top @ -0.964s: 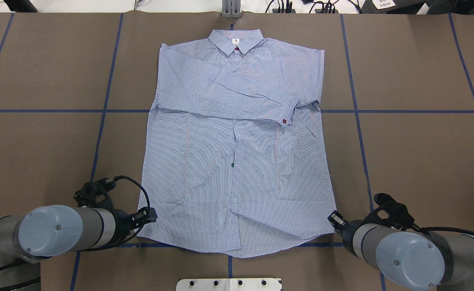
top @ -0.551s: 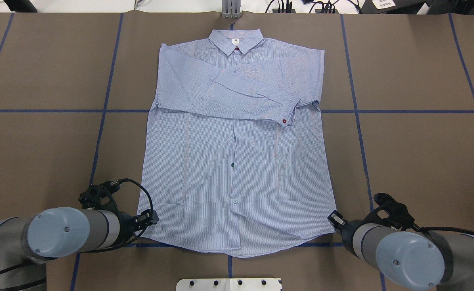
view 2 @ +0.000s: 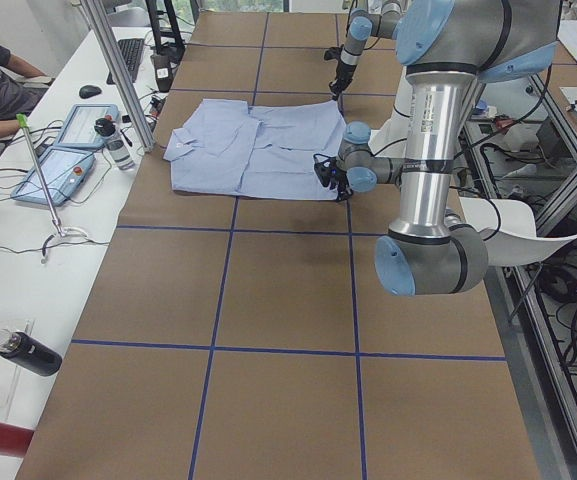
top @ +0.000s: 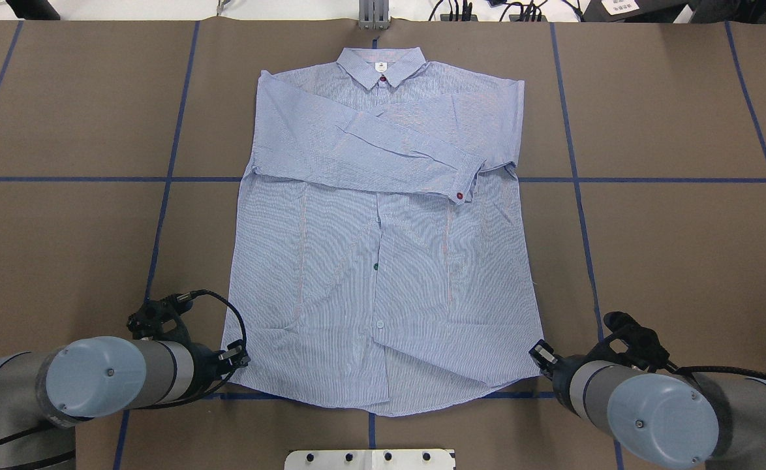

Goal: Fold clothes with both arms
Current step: 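Lower the left gripper to the hem corner nearest it and grasp both hem corners, then lift the hem with both grippers and fold it toward the collar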

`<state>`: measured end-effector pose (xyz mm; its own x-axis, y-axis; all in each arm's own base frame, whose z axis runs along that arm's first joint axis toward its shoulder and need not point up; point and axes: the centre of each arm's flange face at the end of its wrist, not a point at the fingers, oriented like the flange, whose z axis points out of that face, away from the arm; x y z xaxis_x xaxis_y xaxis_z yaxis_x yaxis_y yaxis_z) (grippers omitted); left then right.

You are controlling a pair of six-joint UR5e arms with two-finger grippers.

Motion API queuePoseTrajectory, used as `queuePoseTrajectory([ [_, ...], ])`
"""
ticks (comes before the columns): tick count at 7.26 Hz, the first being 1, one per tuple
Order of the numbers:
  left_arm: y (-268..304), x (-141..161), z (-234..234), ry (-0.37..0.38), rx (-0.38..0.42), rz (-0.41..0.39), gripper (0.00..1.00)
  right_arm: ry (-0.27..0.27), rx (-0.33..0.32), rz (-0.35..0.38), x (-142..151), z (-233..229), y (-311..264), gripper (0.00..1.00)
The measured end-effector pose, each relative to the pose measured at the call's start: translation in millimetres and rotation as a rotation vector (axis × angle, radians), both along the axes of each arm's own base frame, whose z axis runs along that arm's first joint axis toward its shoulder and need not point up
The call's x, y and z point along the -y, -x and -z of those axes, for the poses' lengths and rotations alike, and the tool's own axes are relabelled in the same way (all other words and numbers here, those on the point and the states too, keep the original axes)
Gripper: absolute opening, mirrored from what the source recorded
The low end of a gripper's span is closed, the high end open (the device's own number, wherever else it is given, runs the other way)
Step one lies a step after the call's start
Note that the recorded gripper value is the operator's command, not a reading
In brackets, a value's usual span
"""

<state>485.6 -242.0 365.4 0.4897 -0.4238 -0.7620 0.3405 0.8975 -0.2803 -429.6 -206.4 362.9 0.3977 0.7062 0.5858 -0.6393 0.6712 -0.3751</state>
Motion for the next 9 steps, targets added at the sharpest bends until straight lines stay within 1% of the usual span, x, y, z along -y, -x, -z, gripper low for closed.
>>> queuePoseTrajectory([
  [3,5.8,-3.2,9.4,0.002,-0.017,0.001,0.0,0.029,0.007,0.001,7.6,0.2,-5.1,0.0],
  [5,25.8,-10.1,18.1,0.001,-0.027,-0.006,0.0,0.032,0.011,0.002,8.3,2.0,-5.8,0.0],
  [7,59.4,-29.3,20.3,0.003,-0.027,-0.033,0.0,0.03,0.031,0.014,2.9,11.0,-7.5,0.0],
  [9,69.2,-54.2,27.1,0.036,-0.043,-0.063,0.0,0.027,0.053,0.052,-14.2,22.1,-8.6,0.0],
])
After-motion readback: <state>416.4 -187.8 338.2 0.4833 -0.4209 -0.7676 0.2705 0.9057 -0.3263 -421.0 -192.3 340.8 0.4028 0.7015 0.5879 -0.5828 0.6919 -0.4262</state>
